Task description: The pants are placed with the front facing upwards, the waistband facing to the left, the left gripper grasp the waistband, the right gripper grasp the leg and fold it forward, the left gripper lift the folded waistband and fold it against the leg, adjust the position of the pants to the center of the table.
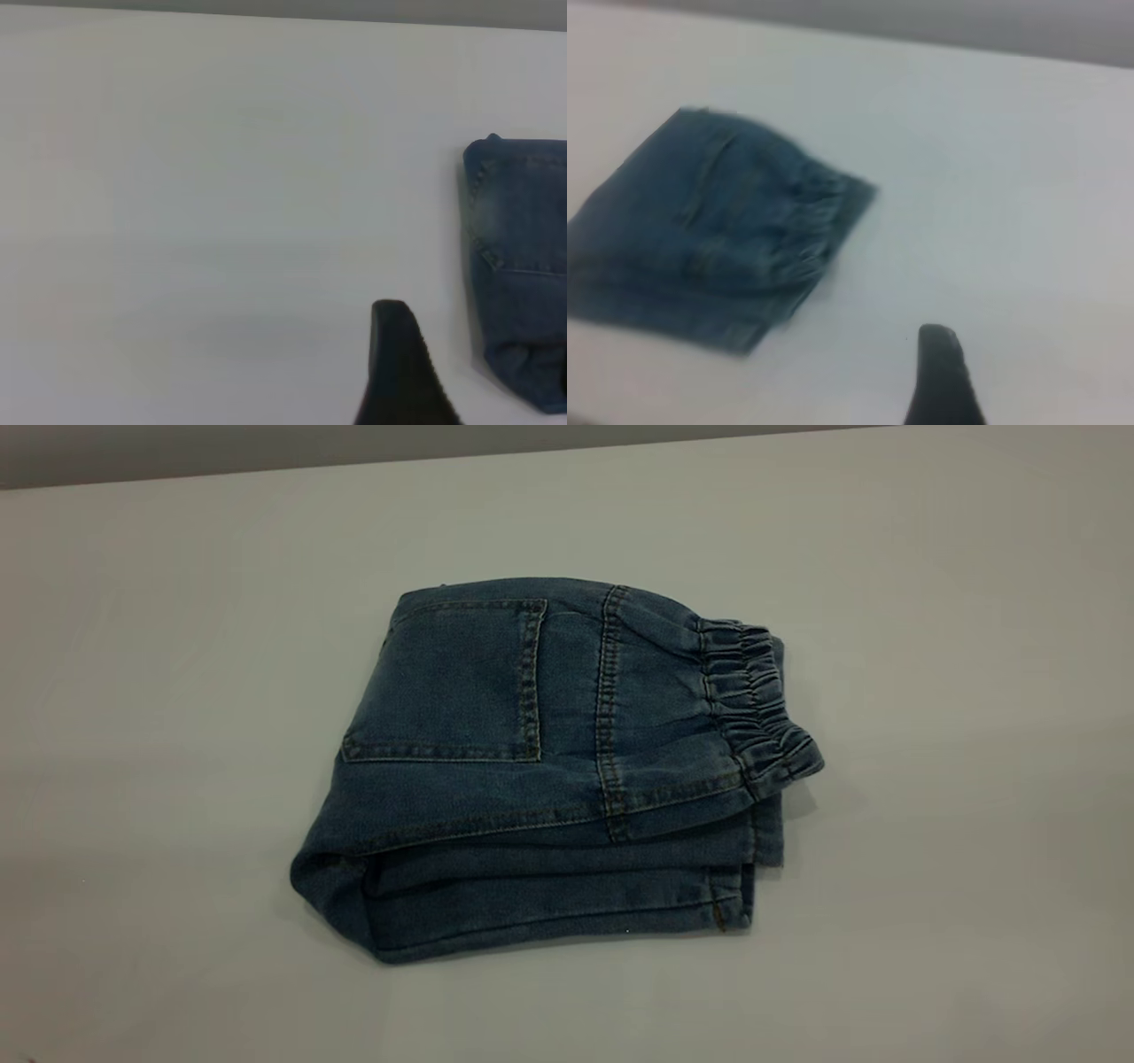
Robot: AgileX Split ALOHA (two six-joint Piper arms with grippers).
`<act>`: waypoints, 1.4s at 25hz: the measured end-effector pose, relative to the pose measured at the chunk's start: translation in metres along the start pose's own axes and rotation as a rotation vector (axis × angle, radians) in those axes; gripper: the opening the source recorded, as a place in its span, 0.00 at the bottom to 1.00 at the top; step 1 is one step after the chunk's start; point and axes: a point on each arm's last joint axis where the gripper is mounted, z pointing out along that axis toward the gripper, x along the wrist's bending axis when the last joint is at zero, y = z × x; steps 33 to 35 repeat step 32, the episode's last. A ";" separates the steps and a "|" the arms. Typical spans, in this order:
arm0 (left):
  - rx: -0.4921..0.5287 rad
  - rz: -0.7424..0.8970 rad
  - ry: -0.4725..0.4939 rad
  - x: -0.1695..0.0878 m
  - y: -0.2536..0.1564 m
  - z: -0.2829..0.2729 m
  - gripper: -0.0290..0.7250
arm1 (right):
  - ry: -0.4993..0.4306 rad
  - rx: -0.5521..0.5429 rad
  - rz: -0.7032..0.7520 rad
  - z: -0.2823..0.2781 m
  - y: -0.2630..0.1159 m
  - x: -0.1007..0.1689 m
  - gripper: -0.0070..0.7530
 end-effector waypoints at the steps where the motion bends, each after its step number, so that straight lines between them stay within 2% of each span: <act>1: 0.001 0.006 -0.010 0.000 0.000 0.000 0.56 | -0.033 0.005 0.017 0.000 0.000 0.000 0.54; 6: -0.003 0.047 -0.084 0.000 -0.001 -0.002 0.56 | -0.134 -0.004 0.068 0.001 0.001 0.001 0.54; 16: -0.017 0.092 -0.164 0.000 -0.003 -0.006 0.56 | -0.137 -0.006 0.068 0.001 0.001 0.001 0.54; 35: -0.017 0.095 -0.164 0.000 -0.003 -0.006 0.56 | -0.137 -0.005 0.068 0.001 0.001 0.001 0.54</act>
